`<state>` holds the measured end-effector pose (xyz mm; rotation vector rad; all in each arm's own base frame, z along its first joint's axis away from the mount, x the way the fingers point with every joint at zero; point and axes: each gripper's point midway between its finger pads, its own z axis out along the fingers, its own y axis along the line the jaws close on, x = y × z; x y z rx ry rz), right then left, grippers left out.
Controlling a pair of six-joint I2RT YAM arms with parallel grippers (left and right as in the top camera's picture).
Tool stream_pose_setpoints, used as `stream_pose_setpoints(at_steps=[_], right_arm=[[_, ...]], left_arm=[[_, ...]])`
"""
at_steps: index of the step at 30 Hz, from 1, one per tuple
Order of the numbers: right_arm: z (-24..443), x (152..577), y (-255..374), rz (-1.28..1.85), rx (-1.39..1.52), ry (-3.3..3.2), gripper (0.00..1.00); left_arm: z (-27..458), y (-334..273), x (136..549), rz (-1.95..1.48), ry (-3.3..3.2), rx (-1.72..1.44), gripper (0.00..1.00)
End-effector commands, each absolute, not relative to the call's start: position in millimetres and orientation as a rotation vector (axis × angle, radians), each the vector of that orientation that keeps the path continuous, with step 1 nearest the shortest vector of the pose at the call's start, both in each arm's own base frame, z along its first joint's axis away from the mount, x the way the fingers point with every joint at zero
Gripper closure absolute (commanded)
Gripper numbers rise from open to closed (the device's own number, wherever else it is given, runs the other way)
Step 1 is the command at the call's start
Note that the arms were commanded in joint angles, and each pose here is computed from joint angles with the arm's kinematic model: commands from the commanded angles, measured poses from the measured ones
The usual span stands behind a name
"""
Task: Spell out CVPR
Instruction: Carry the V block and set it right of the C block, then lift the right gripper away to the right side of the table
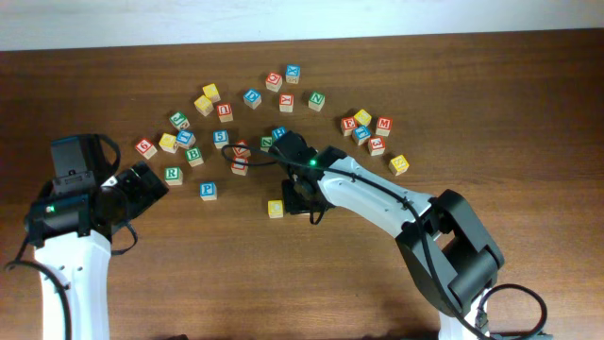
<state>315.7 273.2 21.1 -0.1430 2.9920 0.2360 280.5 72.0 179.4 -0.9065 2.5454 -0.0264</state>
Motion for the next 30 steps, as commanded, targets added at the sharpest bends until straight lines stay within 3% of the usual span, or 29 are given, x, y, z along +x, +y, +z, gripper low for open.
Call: stream_pose_setpoints(at_steps=[1, 3, 10, 16, 21, 26, 30], right_arm=[[19, 315, 276, 0.231, -0.144, 2.996, 0.68], [19, 316, 276, 0.232, -0.144, 2.996, 0.73], [19, 316, 276, 0.232, -0.16, 2.992, 0.73], [19, 317, 277, 0.239, -0.121, 2.992, 0.67], [24, 329, 283, 0.269, -0.142, 2.942, 0.55], [74, 364, 266, 0.259, -0.069, 2.881, 0.52], [125, 386, 222, 0.157, 0.03, 2.883, 0.43]], left_arm=[[183, 75, 282, -0.021, 2.524, -0.926, 0.01], [183, 75, 282, -0.021, 2.524, -0.927, 0.01], [183, 75, 282, -0.021, 2.524, -0.927, 0.01], [183, 75, 282, -0.021, 2.524, -0.926, 0.01], [183, 75, 282, -0.021, 2.524, -0.927, 0.01], [183, 75, 282, -0.021, 2.524, -0.926, 0.01], [183, 75, 282, -0.021, 2.524, -0.927, 0.01]])
